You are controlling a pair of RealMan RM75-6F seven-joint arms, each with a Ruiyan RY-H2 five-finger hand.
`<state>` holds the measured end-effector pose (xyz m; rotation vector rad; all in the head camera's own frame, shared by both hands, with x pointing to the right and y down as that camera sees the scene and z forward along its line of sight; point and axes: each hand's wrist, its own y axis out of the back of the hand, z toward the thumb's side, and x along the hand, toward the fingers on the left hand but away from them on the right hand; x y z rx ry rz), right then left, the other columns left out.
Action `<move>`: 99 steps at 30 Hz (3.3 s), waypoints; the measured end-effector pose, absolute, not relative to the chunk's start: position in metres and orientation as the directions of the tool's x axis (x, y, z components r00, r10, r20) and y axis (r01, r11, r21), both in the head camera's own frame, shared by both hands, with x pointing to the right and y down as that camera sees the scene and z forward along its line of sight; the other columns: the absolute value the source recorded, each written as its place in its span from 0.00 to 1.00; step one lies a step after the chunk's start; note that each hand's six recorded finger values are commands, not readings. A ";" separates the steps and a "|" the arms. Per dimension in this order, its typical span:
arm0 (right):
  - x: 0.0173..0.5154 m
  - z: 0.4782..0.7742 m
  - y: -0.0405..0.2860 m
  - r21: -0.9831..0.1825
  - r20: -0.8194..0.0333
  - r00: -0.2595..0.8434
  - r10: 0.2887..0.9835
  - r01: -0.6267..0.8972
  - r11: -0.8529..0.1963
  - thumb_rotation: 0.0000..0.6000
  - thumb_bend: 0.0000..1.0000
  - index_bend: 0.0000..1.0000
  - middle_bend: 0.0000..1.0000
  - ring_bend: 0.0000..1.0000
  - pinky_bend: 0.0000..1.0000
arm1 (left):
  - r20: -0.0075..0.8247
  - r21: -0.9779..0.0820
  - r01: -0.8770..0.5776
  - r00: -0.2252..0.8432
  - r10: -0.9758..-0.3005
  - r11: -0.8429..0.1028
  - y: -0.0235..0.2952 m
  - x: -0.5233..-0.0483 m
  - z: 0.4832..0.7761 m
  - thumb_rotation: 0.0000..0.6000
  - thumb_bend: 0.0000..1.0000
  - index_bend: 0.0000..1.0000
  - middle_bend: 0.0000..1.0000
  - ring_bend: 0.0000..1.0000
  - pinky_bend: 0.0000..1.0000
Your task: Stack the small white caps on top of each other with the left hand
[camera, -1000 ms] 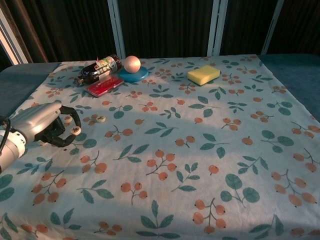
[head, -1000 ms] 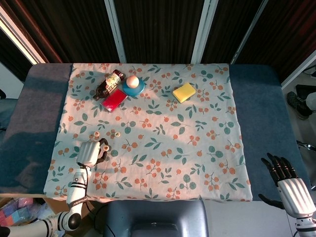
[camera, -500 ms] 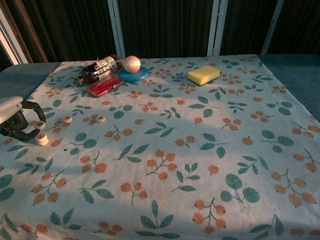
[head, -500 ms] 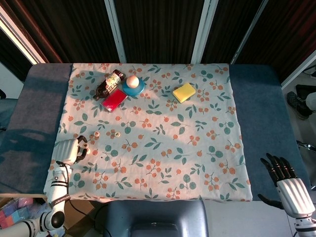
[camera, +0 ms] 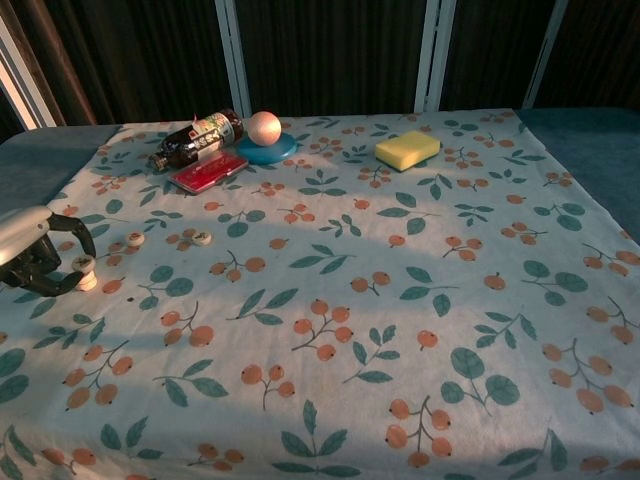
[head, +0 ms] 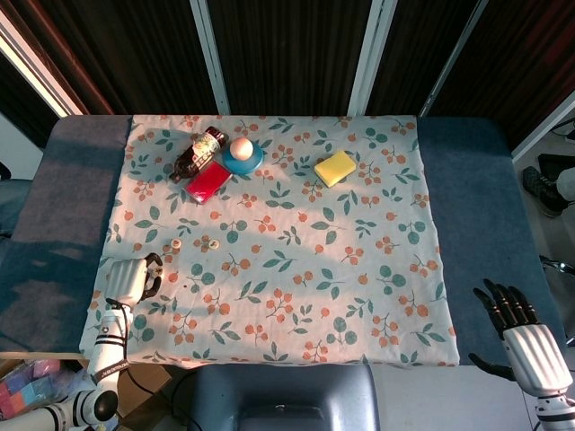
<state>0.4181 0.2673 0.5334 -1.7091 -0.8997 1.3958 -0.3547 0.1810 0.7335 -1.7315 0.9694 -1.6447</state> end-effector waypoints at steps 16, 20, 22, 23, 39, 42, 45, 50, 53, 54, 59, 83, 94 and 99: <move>0.417 0.536 0.267 -0.873 -0.471 0.161 0.867 0.055 -0.484 1.00 0.18 0.00 0.00 0.00 0.00 | 0.602 -0.794 -0.125 -0.022 -0.798 -0.595 0.181 -0.361 0.739 1.00 0.43 0.40 1.00 1.00 1.00; 0.417 0.536 0.267 -0.873 -0.470 0.161 0.868 0.057 -0.484 1.00 0.18 0.00 0.00 0.00 0.00 | 0.601 -0.795 -0.124 -0.020 -0.799 -0.594 0.181 -0.362 0.738 1.00 0.43 0.37 1.00 1.00 1.00; 0.417 0.536 0.267 -0.874 -0.469 0.160 0.868 0.058 -0.483 1.00 0.18 0.00 0.00 0.00 0.00 | 0.598 -0.797 -0.124 -0.018 -0.801 -0.592 0.181 -0.361 0.736 1.00 0.43 0.36 1.00 1.00 1.00; 0.417 0.535 0.267 -0.874 -0.469 0.160 0.869 0.058 -0.483 1.00 0.18 0.00 0.00 0.00 0.00 | 0.597 -0.797 -0.124 -0.016 -0.802 -0.591 0.180 -0.361 0.736 1.00 0.43 0.36 1.00 1.00 1.00; 0.418 0.535 0.267 -0.873 -0.470 0.161 0.868 0.058 -0.484 1.00 0.18 0.00 0.00 0.00 0.00 | 0.521 -0.834 -0.217 -0.004 -0.853 -0.508 0.126 -0.320 0.715 1.00 0.43 0.36 1.00 1.00 1.00; 0.420 0.533 0.266 -0.875 -0.466 0.156 0.871 0.061 -0.479 1.00 0.18 0.00 0.00 0.00 0.00 | 0.545 -0.824 -0.193 -0.017 -0.838 -0.532 0.115 -0.314 0.722 1.00 0.43 0.36 1.00 1.00 1.00; 0.423 0.532 0.266 -0.877 -0.465 0.150 0.873 0.062 -0.477 1.00 0.18 0.00 0.00 0.00 0.00 | 0.575 -0.811 -0.157 -0.035 -0.817 -0.564 0.106 -0.311 0.732 1.00 0.42 0.36 1.00 1.00 1.00; 0.424 0.531 0.265 -0.879 -0.460 0.144 0.876 0.066 -0.472 1.00 0.18 0.00 0.00 0.00 0.00 | 0.625 -0.779 -0.104 -0.064 -0.778 -0.618 0.100 -0.308 0.749 1.00 0.41 0.36 1.00 1.00 1.00; 0.425 0.531 0.264 -0.879 -0.459 0.142 0.877 0.067 -0.472 1.00 0.18 0.00 0.00 0.00 0.00 | 0.633 -0.774 -0.077 -0.081 -0.770 -0.629 0.097 -0.307 0.756 1.00 0.40 0.37 1.00 1.00 1.00; 0.425 0.531 0.264 -0.880 -0.459 0.142 0.877 0.067 -0.471 1.00 0.18 0.00 0.00 0.00 0.00 | 0.634 -0.773 -0.072 -0.086 -0.769 -0.630 0.097 -0.307 0.757 1.00 0.39 0.37 1.00 1.00 1.00; 0.425 0.531 0.264 -0.880 -0.458 0.138 0.878 0.070 -0.470 1.00 0.18 0.00 0.00 0.00 0.00 | 0.640 -0.768 -0.040 -0.106 -0.761 -0.639 0.095 -0.309 0.765 1.00 0.39 0.37 1.00 1.00 1.00; 0.426 0.532 0.263 -0.878 -0.463 0.132 0.877 0.071 -0.474 1.00 0.18 0.00 0.00 0.00 0.00 | 0.659 -0.746 0.009 -0.127 -0.741 -0.666 0.102 -0.309 0.780 1.00 0.39 0.40 1.00 1.00 1.00; 0.426 0.532 0.264 -0.877 -0.465 0.131 0.875 0.070 -0.476 1.00 0.18 0.00 0.00 0.00 0.00 | 0.659 -0.745 0.015 -0.133 -0.740 -0.666 0.103 -0.311 0.783 1.00 0.39 0.44 1.00 1.00 1.00; 0.426 0.532 0.264 -0.877 -0.464 0.131 0.876 0.070 -0.475 1.00 0.18 0.00 0.00 0.00 0.00 | 0.657 -0.747 0.017 -0.134 -0.742 -0.665 0.103 -0.311 0.784 1.00 0.39 0.47 1.00 1.00 1.00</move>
